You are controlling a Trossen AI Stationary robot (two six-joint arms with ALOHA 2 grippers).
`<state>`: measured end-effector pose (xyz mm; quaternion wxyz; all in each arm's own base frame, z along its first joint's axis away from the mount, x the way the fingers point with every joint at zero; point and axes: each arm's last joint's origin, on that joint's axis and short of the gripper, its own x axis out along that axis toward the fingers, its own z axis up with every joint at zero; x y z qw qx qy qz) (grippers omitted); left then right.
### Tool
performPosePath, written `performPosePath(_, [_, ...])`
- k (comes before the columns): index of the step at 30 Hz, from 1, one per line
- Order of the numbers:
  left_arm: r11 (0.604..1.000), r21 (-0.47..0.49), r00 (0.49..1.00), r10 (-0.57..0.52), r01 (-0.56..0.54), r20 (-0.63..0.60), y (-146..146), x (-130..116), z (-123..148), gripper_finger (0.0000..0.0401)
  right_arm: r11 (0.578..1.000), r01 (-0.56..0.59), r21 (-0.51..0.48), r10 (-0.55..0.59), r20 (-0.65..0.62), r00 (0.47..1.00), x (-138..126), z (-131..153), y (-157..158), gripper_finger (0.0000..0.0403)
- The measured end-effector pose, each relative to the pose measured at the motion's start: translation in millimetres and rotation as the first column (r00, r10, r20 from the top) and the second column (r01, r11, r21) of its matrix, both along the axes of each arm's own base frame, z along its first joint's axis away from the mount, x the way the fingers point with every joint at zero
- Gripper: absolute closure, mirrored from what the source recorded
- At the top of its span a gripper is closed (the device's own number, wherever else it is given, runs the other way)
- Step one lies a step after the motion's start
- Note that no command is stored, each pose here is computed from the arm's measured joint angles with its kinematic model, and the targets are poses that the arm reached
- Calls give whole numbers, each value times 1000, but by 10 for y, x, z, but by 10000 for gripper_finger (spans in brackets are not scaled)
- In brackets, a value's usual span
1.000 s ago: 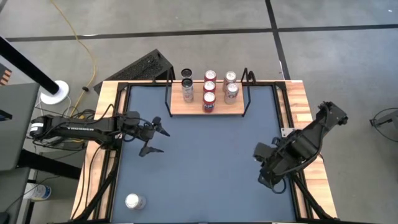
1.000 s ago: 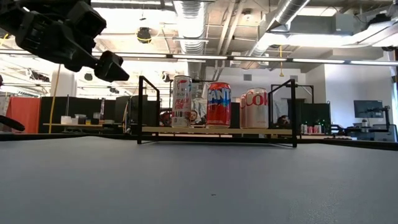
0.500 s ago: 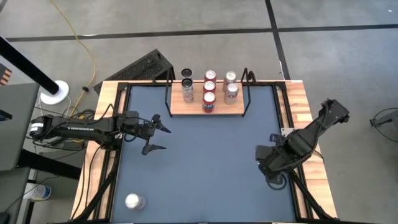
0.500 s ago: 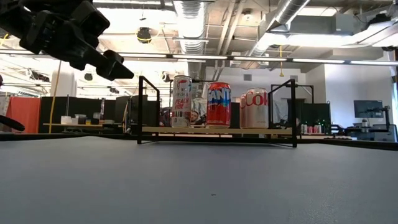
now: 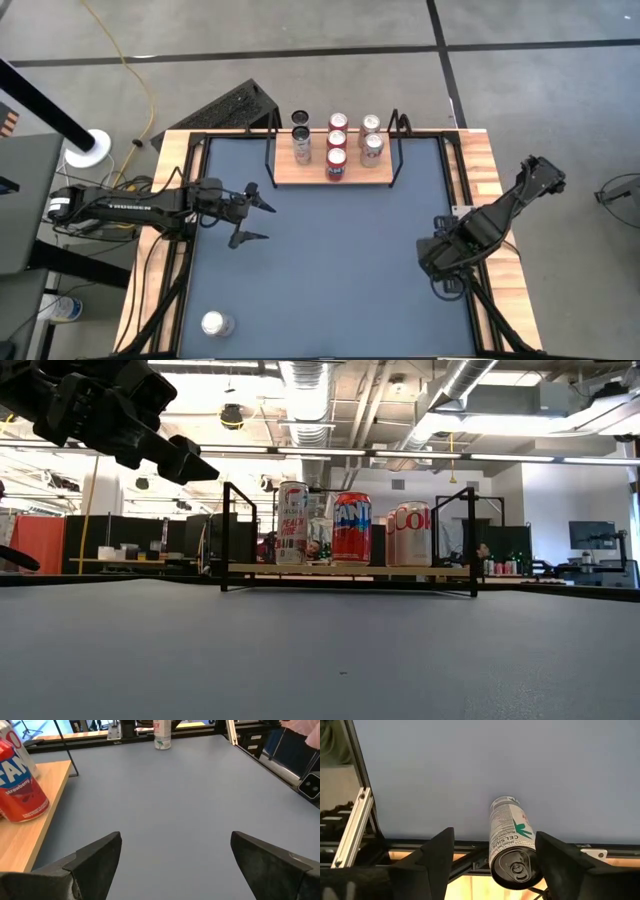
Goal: Place canned beverage on shelf
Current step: Put the black soda can on the shelf aligned with the other black soda can
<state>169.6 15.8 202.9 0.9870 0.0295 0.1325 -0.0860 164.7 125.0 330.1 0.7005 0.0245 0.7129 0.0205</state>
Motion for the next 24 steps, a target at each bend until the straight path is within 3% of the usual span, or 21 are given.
performPosePath(9, [999, 32, 1000, -15, 15, -3, -2, -3, -9, 37, 1000, -19, -11, 19, 3, 1000, 29, -18, 1, 136])
performPosePath(12, [999, 48, 1000, -20, 20, -1, -2, -3, -8, 37, 998, -58, -27, 57, -18, 998, 191, -104, 23, 137])
performPosePath(16, [997, 68, 1000, -26, 25, 3, -2, -3, -8, 37, 979, -199, -45, 195, -81, 977, 467, -216, 57, 137])
performPosePath(19, [997, 68, 1000, -25, 25, 2, -2, -3, -9, 37, 966, -259, -16, 255, -119, 960, 641, -298, 79, 137])
performPosePath(24, [997, 73, 1000, -29, 29, -1, -2, -4, -12, 37, 960, -279, 30, 280, -177, 944, 690, -410, 144, 137])
